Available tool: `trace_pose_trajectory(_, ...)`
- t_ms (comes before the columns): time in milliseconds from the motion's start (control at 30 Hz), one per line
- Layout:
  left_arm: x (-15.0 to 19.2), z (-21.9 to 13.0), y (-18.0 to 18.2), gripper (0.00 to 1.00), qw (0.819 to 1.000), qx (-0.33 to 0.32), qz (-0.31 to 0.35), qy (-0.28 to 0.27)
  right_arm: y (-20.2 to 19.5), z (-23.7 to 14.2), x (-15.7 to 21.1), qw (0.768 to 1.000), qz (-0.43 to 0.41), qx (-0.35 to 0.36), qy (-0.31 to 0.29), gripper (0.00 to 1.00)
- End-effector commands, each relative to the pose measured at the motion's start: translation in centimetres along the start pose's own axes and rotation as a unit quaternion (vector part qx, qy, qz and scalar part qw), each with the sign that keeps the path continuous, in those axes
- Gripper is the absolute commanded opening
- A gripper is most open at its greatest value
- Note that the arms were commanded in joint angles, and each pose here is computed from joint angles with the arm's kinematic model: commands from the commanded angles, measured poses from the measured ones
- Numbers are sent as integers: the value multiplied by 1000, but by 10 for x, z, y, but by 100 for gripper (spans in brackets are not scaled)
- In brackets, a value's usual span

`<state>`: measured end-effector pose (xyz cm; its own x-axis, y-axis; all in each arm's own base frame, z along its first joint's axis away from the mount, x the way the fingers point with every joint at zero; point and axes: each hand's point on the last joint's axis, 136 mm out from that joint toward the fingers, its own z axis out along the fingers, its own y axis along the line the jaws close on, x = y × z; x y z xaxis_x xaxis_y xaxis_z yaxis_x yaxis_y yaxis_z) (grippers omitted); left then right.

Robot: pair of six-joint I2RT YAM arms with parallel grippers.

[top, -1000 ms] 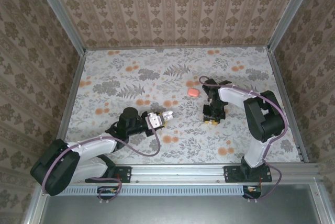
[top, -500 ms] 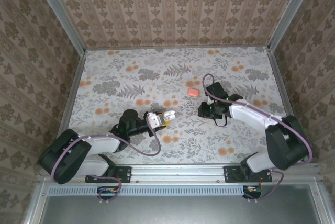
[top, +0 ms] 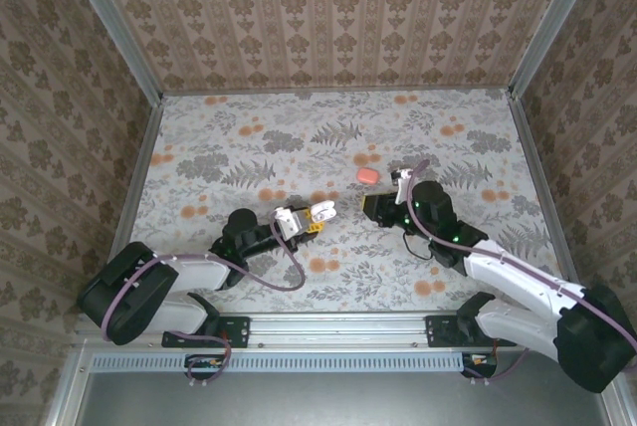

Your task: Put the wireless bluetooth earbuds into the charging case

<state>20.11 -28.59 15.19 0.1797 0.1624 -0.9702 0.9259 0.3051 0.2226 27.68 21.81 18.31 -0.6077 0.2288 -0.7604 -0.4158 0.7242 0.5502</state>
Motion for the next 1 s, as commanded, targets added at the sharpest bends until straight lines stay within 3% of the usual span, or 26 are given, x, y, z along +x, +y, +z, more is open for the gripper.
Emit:
trace_pose_trajectory(0,-20,3,5,6,999,-7,-9,-34,31,-4,-15,997,-35,-60,-42,28)
trace_pose_trajectory(500,-30,4,8,6,999,-12,-19,-49,68,25,-7,992,-57,-107,-28,28)
trace_pose_trajectory(967,-33,2,9,6,998,-15,-11,-51,68,33,-1,993,-73,-91,-15,28)
